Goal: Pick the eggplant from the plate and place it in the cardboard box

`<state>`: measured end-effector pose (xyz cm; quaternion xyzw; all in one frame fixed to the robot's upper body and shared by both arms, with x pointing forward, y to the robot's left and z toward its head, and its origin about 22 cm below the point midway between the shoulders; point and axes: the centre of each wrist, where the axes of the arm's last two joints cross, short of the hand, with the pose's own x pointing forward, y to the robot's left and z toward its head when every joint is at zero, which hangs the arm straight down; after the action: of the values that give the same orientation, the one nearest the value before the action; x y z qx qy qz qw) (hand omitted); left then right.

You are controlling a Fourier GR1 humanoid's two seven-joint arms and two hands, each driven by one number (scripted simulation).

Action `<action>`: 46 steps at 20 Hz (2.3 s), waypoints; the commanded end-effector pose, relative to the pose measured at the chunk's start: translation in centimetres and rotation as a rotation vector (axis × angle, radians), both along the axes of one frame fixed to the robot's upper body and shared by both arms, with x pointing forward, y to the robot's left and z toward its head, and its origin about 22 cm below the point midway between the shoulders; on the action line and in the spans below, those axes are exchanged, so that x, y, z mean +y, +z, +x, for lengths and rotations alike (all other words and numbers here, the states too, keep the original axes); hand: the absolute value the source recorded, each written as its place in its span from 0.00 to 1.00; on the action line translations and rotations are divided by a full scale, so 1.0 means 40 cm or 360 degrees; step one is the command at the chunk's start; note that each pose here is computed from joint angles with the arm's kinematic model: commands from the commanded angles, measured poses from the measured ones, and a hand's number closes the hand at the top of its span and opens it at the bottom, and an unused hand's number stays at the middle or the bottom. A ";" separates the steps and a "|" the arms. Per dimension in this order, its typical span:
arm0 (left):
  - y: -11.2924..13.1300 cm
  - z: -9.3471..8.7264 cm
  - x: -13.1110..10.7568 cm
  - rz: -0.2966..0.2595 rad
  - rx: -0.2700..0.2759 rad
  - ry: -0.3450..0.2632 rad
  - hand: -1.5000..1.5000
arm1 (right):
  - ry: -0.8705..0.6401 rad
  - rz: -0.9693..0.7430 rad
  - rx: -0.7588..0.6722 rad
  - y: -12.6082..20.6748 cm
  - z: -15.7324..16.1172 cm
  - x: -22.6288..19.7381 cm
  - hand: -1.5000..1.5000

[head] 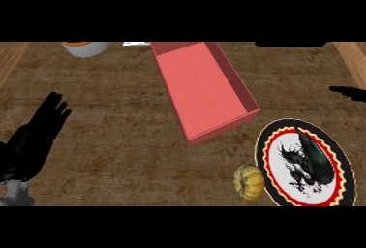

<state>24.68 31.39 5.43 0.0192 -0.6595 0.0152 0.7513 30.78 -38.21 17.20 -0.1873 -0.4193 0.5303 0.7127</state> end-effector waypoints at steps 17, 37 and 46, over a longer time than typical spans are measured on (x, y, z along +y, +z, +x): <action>0.014 0.008 -0.009 0.0021 -0.0022 0.0030 0.50 | 0.0011 -0.0110 0.0280 -0.110 0.012 0.048 0.00; -0.003 -0.012 0.021 -0.0004 -0.0017 0.0022 0.50 | 0.0047 -0.0215 0.0262 -0.156 0.055 0.098 0.00; 0.014 -0.008 0.032 0.0010 -0.0030 0.0054 0.50 | 0.0041 -0.0310 0.0317 -0.194 0.051 0.123 0.00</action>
<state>24.81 32.07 5.28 0.0274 -0.6628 0.0232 0.7480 32.66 -33.60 9.66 -0.1950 -0.3086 0.5888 0.7212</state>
